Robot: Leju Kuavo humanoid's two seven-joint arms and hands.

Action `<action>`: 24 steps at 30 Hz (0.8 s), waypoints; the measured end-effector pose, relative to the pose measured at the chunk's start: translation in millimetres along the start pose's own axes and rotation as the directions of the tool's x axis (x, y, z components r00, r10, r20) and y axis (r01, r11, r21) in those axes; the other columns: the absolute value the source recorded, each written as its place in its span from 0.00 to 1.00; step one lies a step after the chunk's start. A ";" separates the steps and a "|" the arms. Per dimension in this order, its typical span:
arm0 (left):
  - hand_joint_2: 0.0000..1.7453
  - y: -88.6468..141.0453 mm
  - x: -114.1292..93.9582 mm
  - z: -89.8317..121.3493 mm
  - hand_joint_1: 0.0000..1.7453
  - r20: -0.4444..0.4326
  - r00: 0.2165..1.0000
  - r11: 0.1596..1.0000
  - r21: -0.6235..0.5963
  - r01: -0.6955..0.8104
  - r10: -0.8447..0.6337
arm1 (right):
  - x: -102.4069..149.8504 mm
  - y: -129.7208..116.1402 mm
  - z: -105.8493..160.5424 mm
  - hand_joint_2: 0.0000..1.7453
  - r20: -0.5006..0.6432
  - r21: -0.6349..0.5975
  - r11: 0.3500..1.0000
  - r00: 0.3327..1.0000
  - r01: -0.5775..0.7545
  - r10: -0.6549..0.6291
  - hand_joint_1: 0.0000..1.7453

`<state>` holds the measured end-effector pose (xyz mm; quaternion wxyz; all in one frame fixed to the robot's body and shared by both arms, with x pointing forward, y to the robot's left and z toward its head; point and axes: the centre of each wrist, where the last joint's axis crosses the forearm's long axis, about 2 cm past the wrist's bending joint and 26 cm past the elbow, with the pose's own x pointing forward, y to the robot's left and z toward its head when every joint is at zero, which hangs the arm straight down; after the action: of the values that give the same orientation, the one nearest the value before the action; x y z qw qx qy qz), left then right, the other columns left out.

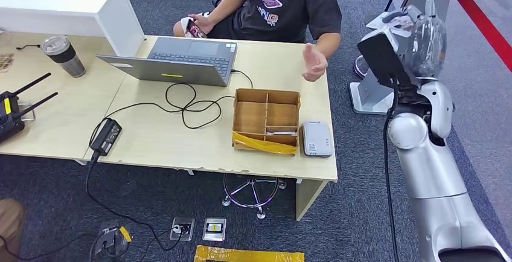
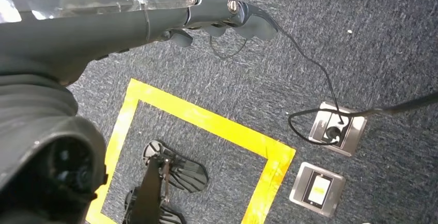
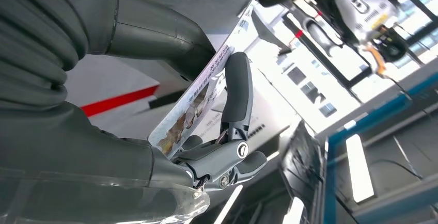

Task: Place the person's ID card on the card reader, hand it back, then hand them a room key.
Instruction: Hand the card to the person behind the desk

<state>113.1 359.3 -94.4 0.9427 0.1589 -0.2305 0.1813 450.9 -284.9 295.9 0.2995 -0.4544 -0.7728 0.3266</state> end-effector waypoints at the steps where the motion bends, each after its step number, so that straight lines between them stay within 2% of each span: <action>1: 0.00 -0.8 0.4 0.1 0.00 0.000 1.000 1.000 -0.002 0.001 -0.001 | 1.5 -4.9 -4.4 1.00 0.009 -0.018 1.000 1.000 -0.004 0.004 1.00; 11: 0.00 -4.7 1.6 0.6 0.00 -0.001 1.000 1.000 -0.009 0.002 -0.002 | 9.3 -24.3 -20.1 1.00 0.069 -0.083 0.996 0.998 -0.010 0.016 1.00; 17: 0.00 -7.6 5.8 0.2 0.00 0.003 1.000 1.000 -0.022 0.015 -0.015 | 22.8 -45.0 -60.6 1.00 0.154 -0.094 0.995 0.987 -0.024 0.039 1.00; 21: 0.00 -10.0 11.0 -0.5 0.00 0.011 1.000 0.999 -0.034 0.019 -0.019 | 35.3 -37.0 -83.5 1.00 0.192 -0.009 0.999 0.980 -0.054 0.054 1.00; 24: 0.00 -10.5 12.1 -0.7 0.00 0.014 1.000 0.999 -0.037 0.019 -0.018 | 42.4 -21.8 -87.9 1.00 0.197 0.061 0.996 0.979 -0.064 0.051 1.00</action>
<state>127.7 353.5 -91.2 0.9456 0.1446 -0.2386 0.1673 489.4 -234.5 373.2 0.2280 -0.4320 -0.7735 0.4038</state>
